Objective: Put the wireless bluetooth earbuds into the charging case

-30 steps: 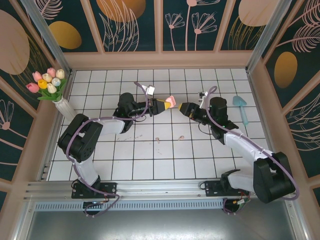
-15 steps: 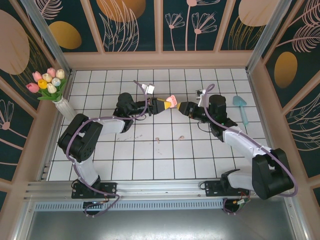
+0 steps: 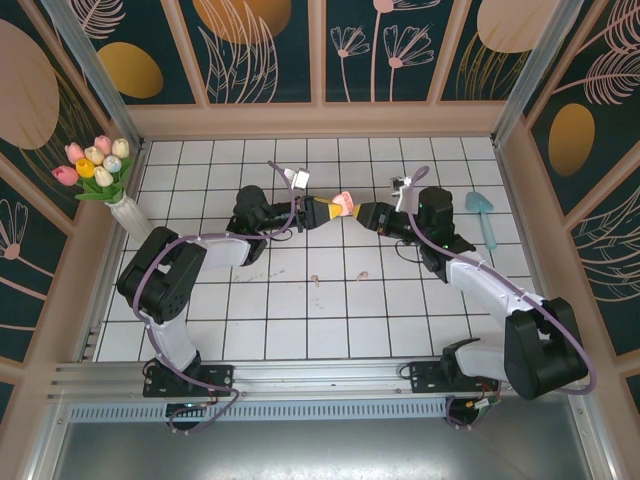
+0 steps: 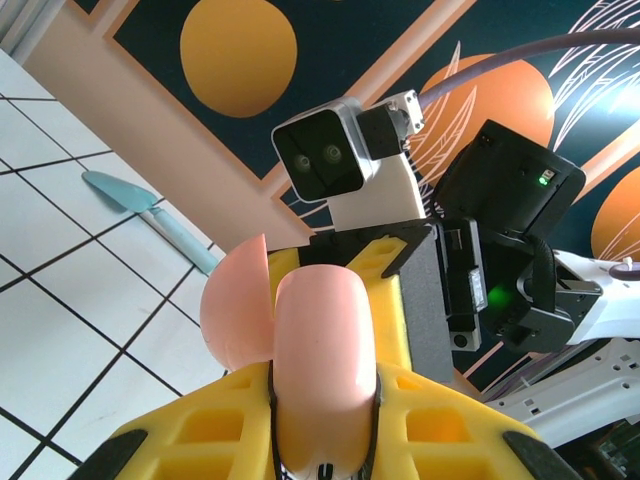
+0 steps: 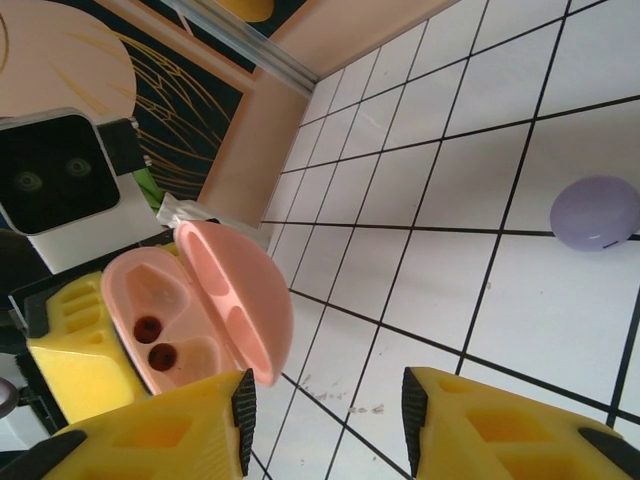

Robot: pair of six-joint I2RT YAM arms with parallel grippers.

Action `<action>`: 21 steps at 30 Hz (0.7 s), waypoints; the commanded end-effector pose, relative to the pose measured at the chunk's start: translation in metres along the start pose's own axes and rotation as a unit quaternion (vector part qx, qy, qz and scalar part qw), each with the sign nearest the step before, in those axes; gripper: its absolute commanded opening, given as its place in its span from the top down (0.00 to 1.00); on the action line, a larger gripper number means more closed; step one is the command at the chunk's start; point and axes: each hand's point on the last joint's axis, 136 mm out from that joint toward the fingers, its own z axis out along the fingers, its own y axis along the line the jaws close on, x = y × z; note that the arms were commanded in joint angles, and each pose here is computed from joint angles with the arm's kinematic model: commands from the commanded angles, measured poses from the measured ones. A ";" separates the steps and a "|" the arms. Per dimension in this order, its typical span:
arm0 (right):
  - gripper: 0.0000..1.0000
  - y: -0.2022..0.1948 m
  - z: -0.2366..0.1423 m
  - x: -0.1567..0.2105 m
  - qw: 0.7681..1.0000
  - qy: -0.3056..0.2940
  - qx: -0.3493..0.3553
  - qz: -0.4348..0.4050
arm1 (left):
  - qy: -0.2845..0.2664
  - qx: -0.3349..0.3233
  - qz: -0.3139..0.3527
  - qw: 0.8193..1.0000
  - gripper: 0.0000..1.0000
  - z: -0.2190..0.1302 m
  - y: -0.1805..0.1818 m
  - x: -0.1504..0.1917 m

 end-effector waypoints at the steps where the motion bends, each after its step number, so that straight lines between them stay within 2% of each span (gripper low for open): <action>1: 0.56 0.028 -0.003 -0.019 0.998 -0.018 -0.037 -0.038 | 0.003 0.015 0.020 1.000 0.93 0.003 -0.006 -0.005; 21: 0.64 0.019 0.015 -0.017 0.999 0.001 -0.024 -0.033 | 0.011 0.022 0.022 0.999 0.94 0.006 -0.010 -0.008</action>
